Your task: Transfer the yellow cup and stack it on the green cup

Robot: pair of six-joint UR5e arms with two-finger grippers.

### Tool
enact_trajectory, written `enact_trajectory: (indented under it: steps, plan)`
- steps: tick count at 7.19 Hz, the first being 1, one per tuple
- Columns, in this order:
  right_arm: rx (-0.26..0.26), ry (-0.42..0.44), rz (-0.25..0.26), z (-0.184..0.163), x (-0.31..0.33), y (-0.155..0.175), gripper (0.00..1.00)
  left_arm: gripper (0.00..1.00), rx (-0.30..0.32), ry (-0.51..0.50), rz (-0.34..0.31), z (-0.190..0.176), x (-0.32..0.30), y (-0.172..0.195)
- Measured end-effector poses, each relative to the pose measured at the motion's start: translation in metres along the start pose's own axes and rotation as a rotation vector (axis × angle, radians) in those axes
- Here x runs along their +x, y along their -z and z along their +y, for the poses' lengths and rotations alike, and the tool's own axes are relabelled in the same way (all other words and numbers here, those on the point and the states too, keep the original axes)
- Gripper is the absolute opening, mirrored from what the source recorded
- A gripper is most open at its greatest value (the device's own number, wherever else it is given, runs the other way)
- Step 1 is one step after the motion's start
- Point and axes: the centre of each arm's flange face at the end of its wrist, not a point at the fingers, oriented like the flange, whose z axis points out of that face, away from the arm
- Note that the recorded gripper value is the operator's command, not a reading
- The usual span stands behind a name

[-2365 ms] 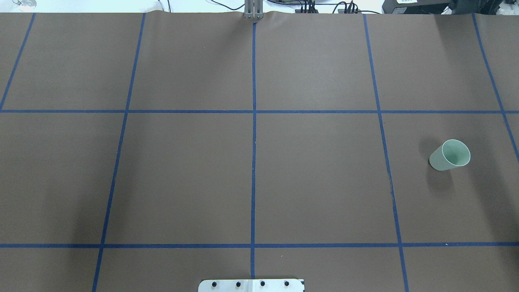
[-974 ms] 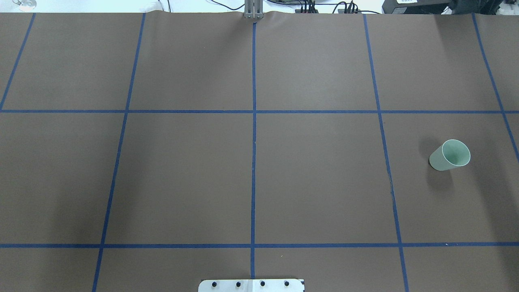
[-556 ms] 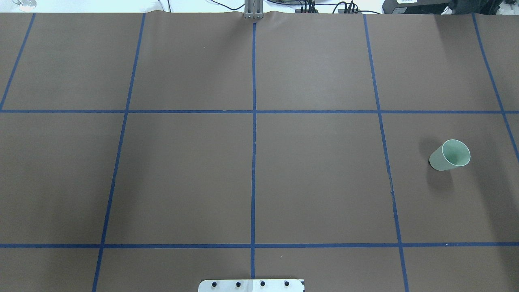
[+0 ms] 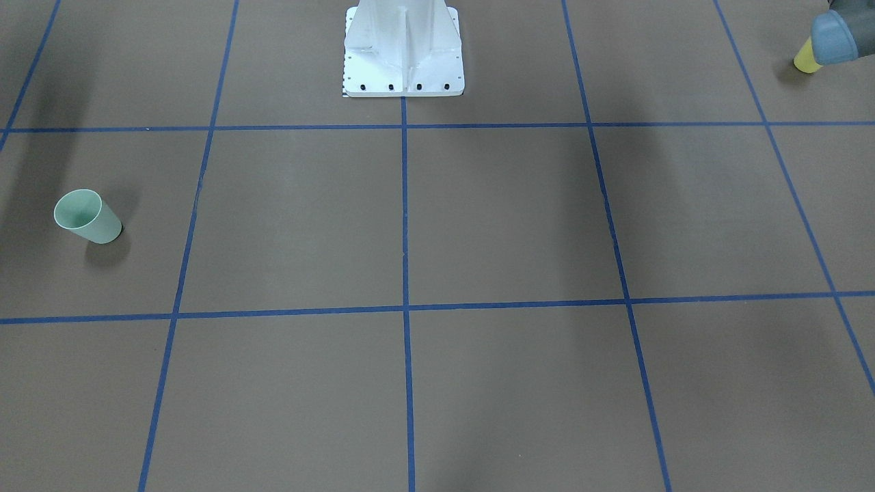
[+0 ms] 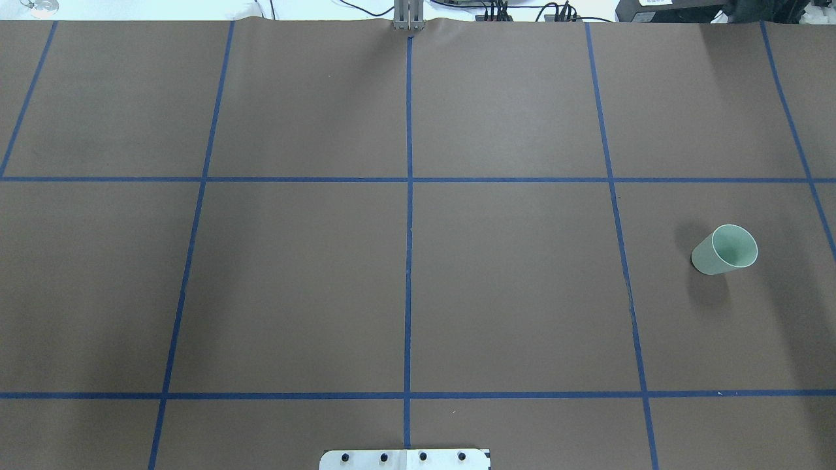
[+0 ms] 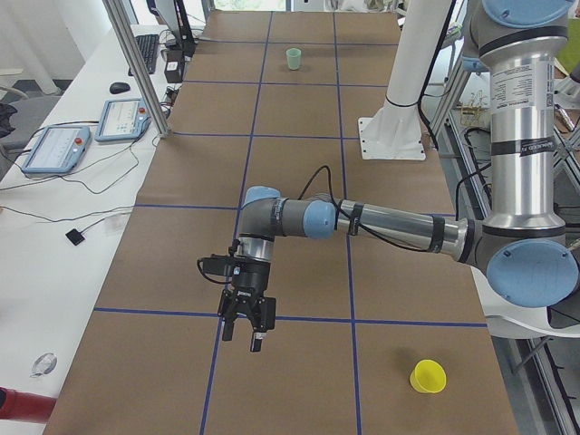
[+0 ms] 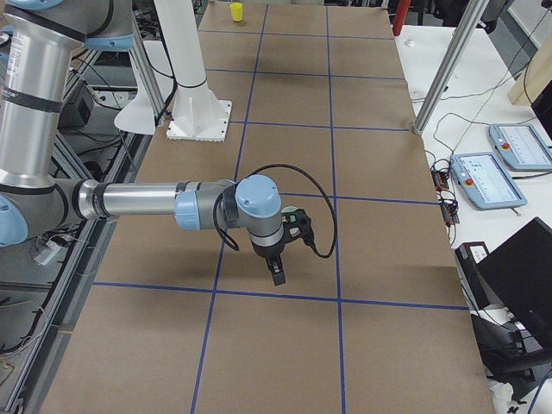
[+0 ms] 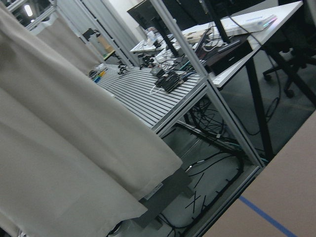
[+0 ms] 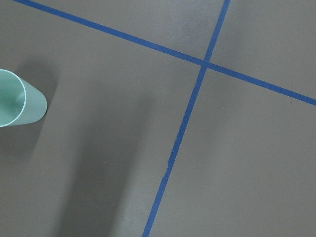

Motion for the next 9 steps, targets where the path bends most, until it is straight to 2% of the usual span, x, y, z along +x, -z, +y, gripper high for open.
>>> enact_trajectory:
  steps: [2,5,9]
  plan:
    - [0.001,0.001,0.000,0.000,0.000,0.000,1.00,1.00,-0.051,0.054,-0.153,0.031,0.001,-0.010]
    - [0.004,0.004,-0.001,-0.001,-0.001,0.001,1.00,1.00,-0.189,0.210,-0.414,0.078,-0.011,-0.022]
    - [0.009,0.007,-0.002,-0.003,-0.003,0.003,1.00,1.00,-0.253,0.464,-0.740,0.152,-0.005,-0.060]
